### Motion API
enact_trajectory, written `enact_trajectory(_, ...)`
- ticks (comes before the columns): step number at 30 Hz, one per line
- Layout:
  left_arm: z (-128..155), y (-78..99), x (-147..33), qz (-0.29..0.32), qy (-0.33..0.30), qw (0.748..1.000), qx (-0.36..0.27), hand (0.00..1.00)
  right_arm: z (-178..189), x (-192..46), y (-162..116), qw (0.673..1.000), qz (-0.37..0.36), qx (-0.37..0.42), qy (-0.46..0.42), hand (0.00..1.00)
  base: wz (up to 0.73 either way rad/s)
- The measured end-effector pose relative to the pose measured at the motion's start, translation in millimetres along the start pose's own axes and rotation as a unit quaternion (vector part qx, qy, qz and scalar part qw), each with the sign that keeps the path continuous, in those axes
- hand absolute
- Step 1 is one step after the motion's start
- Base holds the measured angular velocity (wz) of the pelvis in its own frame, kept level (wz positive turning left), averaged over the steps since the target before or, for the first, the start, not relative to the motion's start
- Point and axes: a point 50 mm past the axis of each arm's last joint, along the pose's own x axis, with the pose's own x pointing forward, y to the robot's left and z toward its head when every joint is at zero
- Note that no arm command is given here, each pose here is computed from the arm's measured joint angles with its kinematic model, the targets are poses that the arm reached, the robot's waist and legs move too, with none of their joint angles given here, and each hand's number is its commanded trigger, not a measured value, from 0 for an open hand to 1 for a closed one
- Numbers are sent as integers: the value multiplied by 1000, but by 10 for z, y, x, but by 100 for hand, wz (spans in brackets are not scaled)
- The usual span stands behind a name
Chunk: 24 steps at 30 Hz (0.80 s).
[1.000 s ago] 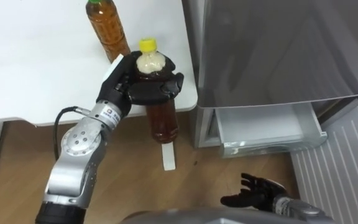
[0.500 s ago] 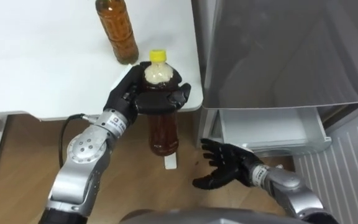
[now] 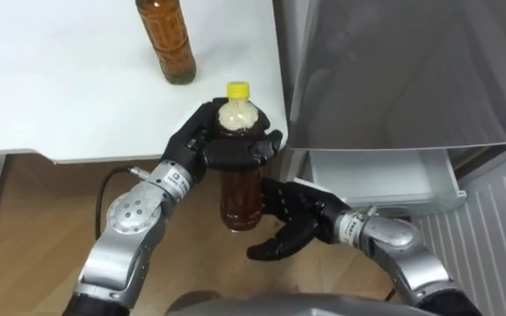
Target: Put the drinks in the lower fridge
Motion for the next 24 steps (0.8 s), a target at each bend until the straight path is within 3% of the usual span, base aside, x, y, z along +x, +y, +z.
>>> enact_trajectory(8,-4,-40,4,-27,1,1000,2,100,231,56,120,996,67,12,-59,0,0)
enact_trajectory(18,-6,-143,21,-47,-4,999,7,100,254,39,120,993,75,47,-78,0,0)
enact_trajectory(19,-6,-144,22,-48,-4,999,7,100,254,39,120,993,75,47,-78,45,0)
enact_trajectory(20,-7,-147,22,-48,-4,999,7,100,254,39,120,993,75,48,-78,76,0)
enact_trajectory(21,-8,-149,22,-48,-3,999,8,100,254,40,122,993,76,47,-78,100,0)
enact_trajectory(24,-12,-163,21,-51,-3,999,12,100,253,43,131,993,78,49,-78,100,0)
